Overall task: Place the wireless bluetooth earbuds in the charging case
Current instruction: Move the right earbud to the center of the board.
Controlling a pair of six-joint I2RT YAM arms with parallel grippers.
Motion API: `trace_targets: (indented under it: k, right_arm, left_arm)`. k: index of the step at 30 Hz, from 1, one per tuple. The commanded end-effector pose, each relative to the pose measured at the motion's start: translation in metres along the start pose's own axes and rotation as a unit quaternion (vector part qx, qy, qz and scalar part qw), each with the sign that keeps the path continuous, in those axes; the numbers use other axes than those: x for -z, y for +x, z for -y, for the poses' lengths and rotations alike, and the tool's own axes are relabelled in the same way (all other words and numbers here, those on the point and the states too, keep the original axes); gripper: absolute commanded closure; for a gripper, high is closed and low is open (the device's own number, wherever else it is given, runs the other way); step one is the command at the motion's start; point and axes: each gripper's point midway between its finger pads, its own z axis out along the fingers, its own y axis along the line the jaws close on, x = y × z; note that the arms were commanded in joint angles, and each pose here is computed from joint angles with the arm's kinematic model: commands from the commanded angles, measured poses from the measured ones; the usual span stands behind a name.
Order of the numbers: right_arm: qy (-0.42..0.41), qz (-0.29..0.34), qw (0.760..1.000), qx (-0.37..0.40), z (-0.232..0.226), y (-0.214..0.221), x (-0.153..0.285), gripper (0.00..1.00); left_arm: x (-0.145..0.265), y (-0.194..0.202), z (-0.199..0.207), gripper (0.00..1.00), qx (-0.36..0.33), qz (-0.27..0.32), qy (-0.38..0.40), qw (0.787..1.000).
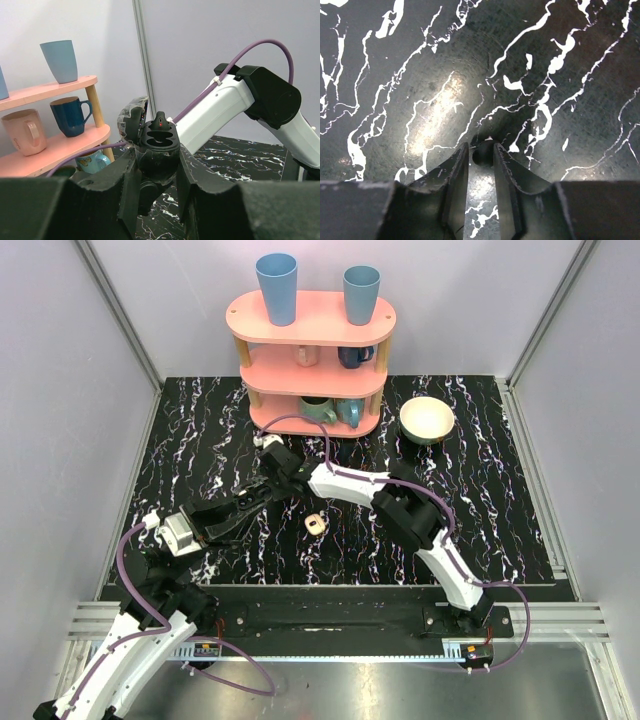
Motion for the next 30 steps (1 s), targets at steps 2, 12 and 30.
trace_targets:
  k: [2,12,30]
  right_arm:
    - [0.027,-0.023,0.999,-0.003,0.010,0.017,0.019,0.69]
    - [0.005,0.006,0.999,-0.041,0.017,0.010,0.043,0.73]
    - [-0.063,0.044,0.979,-0.187,0.068,0.016,0.093,0.60]
  left_arm:
    - [-0.003,-0.018,-0.002,1.00,-0.008,0.029,-0.005,1.000]
    - [-0.002,-0.017,-0.003,1.00,-0.009,0.027,-0.010,1.000]
    - [-0.004,-0.014,-0.001,1.00,-0.002,0.028,-0.002,1.000]
